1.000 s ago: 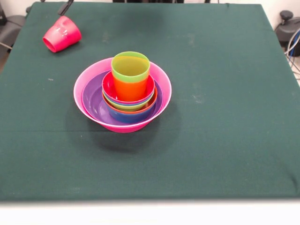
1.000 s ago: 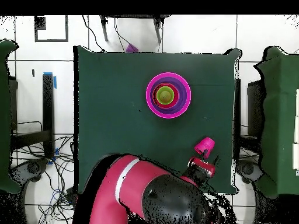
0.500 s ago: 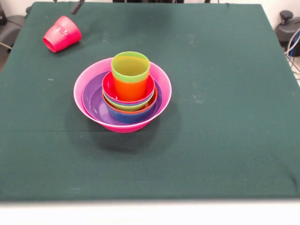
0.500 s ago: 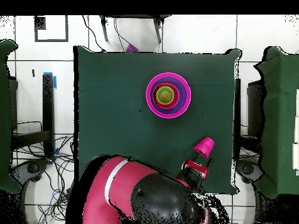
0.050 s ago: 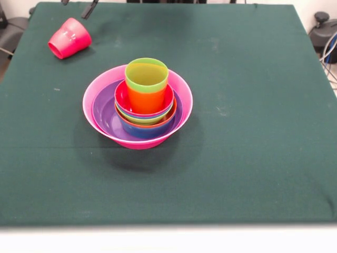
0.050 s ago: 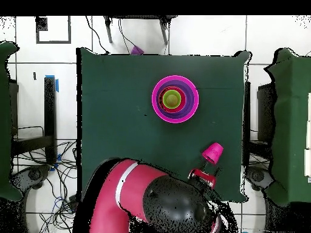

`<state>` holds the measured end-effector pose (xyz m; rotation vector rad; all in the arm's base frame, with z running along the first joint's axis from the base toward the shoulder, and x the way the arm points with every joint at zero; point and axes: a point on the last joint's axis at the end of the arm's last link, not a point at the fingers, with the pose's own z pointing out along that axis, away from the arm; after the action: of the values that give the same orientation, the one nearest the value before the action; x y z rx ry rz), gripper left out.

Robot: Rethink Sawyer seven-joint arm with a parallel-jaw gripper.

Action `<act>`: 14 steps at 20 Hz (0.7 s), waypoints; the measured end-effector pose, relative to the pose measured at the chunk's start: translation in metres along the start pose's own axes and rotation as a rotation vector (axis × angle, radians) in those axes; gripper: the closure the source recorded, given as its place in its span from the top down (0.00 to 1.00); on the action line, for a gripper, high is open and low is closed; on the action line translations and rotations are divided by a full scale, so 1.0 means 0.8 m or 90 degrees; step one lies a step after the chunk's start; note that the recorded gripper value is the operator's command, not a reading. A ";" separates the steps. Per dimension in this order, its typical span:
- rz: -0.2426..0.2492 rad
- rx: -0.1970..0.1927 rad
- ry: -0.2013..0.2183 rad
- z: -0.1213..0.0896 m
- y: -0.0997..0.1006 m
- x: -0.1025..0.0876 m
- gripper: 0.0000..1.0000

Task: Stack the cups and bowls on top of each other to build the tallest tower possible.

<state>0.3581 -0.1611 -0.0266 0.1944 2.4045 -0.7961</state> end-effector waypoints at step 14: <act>0.005 0.001 0.009 0.029 -0.004 0.018 1.00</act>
<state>0.3566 -0.1779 -0.0481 0.2116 2.4156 -0.7954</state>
